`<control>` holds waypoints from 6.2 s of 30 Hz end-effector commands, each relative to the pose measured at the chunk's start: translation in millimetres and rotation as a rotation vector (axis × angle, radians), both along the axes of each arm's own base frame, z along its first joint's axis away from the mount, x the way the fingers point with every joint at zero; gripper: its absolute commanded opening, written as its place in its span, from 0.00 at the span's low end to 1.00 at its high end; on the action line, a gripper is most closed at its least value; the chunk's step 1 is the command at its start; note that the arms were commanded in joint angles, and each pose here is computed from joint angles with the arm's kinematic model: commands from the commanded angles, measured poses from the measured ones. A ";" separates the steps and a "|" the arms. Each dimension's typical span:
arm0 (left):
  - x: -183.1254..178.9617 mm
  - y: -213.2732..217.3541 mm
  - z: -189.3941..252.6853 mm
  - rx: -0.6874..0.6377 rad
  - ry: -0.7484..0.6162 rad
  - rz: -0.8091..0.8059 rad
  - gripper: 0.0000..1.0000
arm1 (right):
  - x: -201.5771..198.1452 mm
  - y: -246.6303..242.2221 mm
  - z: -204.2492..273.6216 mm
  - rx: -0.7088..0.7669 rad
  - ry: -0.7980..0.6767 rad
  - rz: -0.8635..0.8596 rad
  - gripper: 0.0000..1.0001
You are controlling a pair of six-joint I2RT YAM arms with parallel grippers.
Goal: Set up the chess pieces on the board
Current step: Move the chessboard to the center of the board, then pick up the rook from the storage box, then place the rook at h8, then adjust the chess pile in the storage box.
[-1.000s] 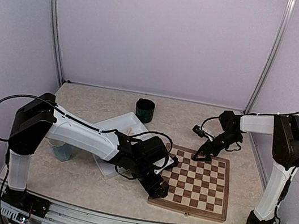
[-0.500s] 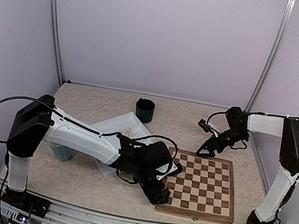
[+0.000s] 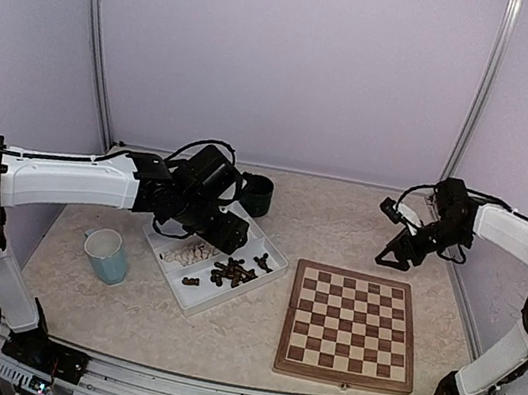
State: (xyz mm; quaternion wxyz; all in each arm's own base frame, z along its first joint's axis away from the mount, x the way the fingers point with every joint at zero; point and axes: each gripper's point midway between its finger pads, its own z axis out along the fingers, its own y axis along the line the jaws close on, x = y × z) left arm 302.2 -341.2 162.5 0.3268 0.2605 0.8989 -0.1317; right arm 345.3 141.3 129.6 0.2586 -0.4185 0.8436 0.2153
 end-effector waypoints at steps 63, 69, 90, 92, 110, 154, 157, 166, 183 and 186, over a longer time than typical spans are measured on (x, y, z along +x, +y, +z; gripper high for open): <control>-7.4 59.3 -119.3 0.317 0.248 0.058 0.23 | -75.9 -80.7 -87.9 -0.230 0.180 -0.130 0.45; -6.0 59.7 -120.0 0.307 0.240 0.055 0.23 | -74.3 -78.8 -85.2 -0.216 0.181 -0.134 0.45; -0.4 39.9 -85.0 0.273 0.158 0.047 0.08 | -65.0 -77.2 -56.1 -0.197 0.125 -0.150 0.46; -7.9 34.3 -64.8 0.251 0.138 0.038 0.08 | -59.5 -74.7 -40.1 -0.178 0.095 -0.154 0.46; -168.0 -98.5 -36.0 0.204 0.054 -0.489 0.05 | 2.5 -41.4 21.5 0.104 -0.208 -0.180 0.50; -182.8 -142.6 -85.9 0.251 0.100 -0.534 0.34 | -11.8 -38.1 7.8 0.104 -0.166 -0.141 0.56; -179.3 -144.2 -66.4 0.211 0.071 -0.528 0.41 | -11.4 -38.4 7.6 0.104 -0.166 -0.142 0.56; -85.9 -69.4 -30.6 0.205 0.003 -0.238 0.44 | -17.1 -33.1 20.6 0.138 -0.198 -0.121 0.53; 6.3 40.6 -46.4 0.177 0.180 0.043 0.39 | -22.2 2.5 23.6 0.248 -0.144 0.034 0.45; 7.8 40.0 -54.3 0.155 0.184 0.080 0.40 | -24.6 10.2 24.7 0.229 -0.160 0.074 0.45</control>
